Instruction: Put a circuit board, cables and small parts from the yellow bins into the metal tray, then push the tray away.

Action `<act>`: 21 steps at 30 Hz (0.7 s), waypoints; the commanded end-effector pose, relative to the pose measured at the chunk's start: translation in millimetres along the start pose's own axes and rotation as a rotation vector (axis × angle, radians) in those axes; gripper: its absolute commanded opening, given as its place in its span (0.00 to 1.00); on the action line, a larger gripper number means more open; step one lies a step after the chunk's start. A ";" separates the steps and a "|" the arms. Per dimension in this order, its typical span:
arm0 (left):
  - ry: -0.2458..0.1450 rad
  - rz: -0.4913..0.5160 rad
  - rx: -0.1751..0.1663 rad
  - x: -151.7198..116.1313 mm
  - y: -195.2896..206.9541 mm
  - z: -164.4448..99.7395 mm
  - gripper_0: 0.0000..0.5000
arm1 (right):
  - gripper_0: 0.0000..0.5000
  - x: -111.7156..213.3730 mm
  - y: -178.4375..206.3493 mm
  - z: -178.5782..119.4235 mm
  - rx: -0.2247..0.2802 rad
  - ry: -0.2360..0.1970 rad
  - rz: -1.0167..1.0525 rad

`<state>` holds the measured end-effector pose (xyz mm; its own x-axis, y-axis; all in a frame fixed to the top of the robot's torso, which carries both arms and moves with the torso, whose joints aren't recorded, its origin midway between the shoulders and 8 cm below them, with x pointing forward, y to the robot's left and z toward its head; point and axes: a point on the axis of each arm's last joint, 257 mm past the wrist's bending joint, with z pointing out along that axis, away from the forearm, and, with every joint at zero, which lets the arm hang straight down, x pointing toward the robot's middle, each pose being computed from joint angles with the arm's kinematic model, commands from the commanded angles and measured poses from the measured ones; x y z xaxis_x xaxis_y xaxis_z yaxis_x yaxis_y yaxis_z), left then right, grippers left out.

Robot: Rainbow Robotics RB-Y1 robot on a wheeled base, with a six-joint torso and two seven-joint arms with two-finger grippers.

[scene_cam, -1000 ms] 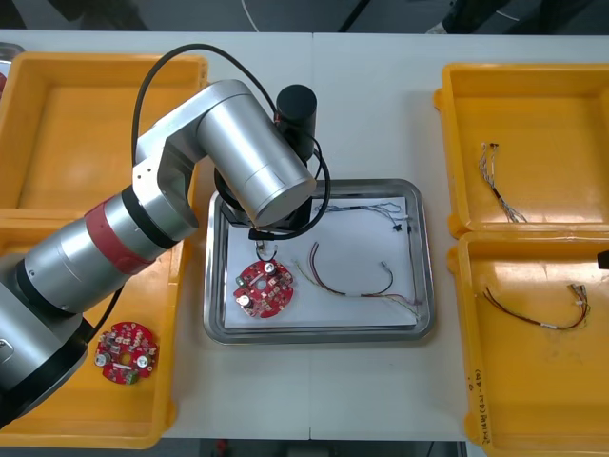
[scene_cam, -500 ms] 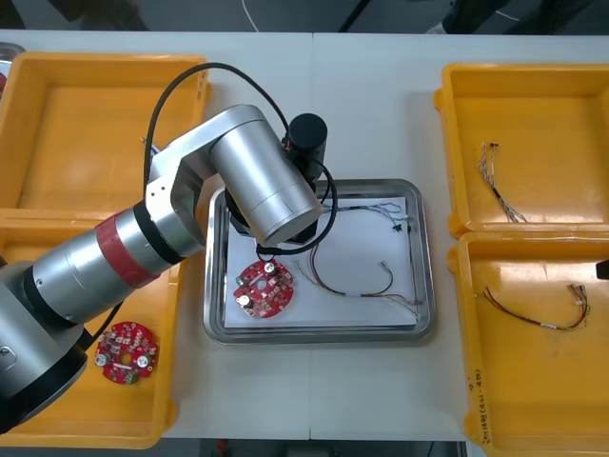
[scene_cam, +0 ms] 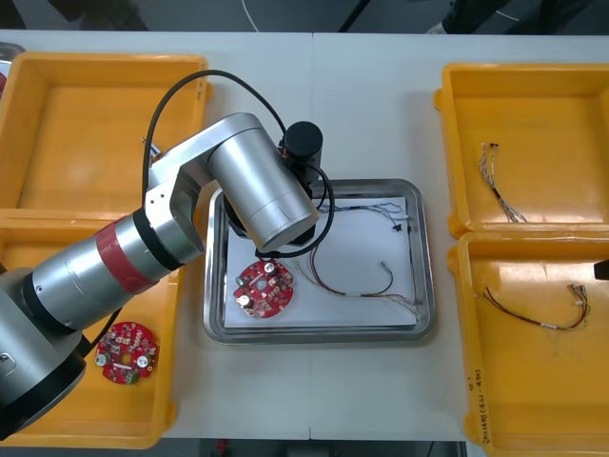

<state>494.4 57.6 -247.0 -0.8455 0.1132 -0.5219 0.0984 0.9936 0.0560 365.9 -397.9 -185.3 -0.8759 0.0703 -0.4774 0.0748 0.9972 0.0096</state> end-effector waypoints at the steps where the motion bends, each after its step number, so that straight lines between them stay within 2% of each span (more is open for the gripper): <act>1: -0.003 -0.070 0.027 7.1 -17.2 0.3 0.42 | 1.00 1.4 0.6 -5.9 -0.004 -0.019 0.045; 3: -0.005 -0.071 0.027 6.6 -17.2 0.3 0.77 | 1.00 0.8 1.1 -6.2 -0.005 -0.020 0.045; 4: -0.003 -0.071 0.027 7.1 -17.2 0.3 0.90 | 1.00 0.8 1.1 -6.2 -0.005 -0.020 0.045; 6: -0.006 -0.071 0.031 6.4 -18.1 0.2 1.00 | 1.00 0.8 1.1 -6.2 -0.006 -0.020 0.048; 13: -0.015 -0.082 0.032 2.3 -15.7 -2.3 1.00 | 1.00 1.6 1.7 -5.7 -0.007 -0.018 0.055; 18: -0.033 -0.101 0.049 -8.7 -10.9 -18.2 1.00 | 1.00 1.8 2.8 -5.7 -0.011 -0.017 0.062; 21: -0.041 -0.125 0.066 -17.7 -4.7 -36.8 1.00 | 1.00 2.0 4.3 -5.7 -0.016 -0.015 0.062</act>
<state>491.8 52.2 -234.4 -0.8386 0.0935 -0.5366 0.0922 0.9953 0.0295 365.8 -395.6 -185.5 -0.8747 0.0927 -0.4758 0.0902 0.9955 0.0282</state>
